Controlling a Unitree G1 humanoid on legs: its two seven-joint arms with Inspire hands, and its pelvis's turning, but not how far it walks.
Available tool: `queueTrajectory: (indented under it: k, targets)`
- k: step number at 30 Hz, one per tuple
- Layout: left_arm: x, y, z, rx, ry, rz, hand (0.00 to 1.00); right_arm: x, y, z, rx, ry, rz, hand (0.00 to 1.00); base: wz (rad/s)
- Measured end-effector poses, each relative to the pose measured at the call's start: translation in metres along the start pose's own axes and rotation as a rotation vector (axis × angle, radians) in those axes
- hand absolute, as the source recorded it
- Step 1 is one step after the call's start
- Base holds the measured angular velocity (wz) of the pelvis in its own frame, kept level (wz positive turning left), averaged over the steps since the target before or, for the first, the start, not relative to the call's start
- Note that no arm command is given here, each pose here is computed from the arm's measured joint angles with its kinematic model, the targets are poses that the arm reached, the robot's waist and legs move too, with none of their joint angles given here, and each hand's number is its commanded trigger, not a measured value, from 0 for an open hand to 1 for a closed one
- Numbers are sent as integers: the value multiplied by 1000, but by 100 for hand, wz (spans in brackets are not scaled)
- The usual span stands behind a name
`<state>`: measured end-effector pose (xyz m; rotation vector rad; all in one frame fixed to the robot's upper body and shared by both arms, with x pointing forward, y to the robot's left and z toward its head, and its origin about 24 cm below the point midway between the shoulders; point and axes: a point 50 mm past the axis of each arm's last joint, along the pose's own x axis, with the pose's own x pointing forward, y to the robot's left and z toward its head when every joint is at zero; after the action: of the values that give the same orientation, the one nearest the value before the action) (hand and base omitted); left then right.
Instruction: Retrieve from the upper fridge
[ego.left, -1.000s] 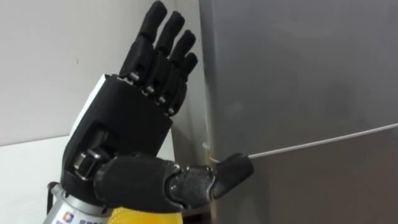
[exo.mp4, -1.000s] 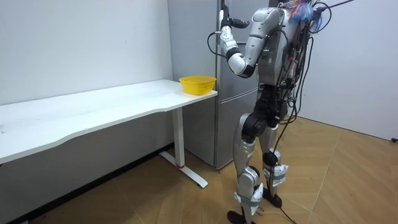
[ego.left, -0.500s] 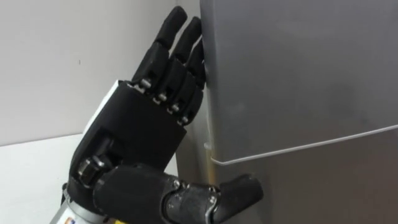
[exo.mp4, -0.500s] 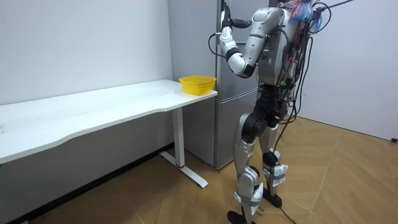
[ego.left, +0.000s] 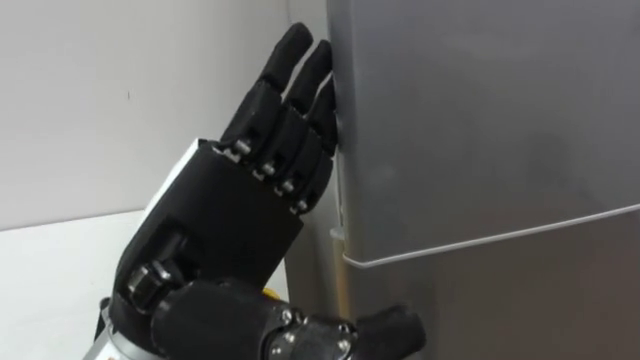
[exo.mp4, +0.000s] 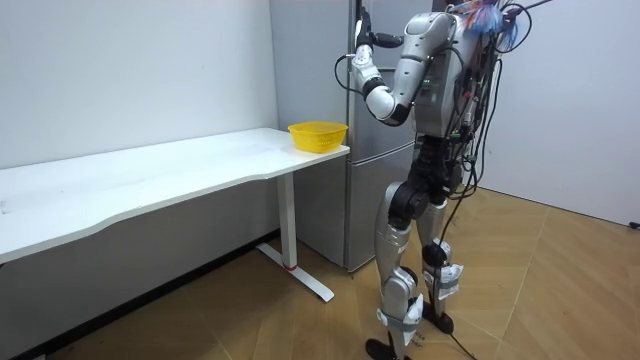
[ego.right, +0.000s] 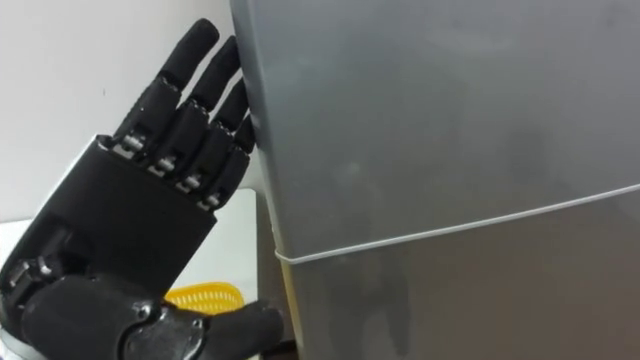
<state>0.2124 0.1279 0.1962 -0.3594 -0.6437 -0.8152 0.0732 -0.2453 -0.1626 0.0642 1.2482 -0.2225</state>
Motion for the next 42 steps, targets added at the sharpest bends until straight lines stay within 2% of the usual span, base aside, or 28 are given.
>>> queueTrajectory:
  k: [1, 2, 7, 12, 13, 14, 15, 24, 28, 42]
  targets:
    - [0, 0, 0, 0, 0, -2, 84, 0, 0, 0, 0, -1, 0, 0, 0]
    - [0, 0, 0, 0, 0, -2, 100, 0, 0, 0, -1, -1, 0, 0, 0]
    - [-3, 7, 1, 13, -3, 40, 100, 0, 0, 2, -4, -7, 1, 0, 0]
    - [-1, 1, -1, 0, -17, -6, 100, 0, 1, 5, -38, -13, 2, 0, 0]
    - [1, -3, -2, -10, -19, -27, 65, 1, 1, 6, -44, -14, 2, 0, 0]
    - [1, -5, -3, -15, -19, -40, 51, 1, 0, 6, -46, -14, 1, 0, 0]
    - [2, -8, -4, -23, -15, -62, 0, 0, 0, 6, -47, -14, -1, 0, 0]
    - [5, -31, -17, -104, 34, -277, 0, -1, -9, 9, -82, -17, -19, 0, 0]
    - [3, -35, -19, -112, 58, -350, 0, -1, -11, 8, -88, -15, -23, 0, 0]
    - [1, -40, -20, -126, 71, -441, 0, -1, -10, 8, -103, -12, -22, 0, 0]
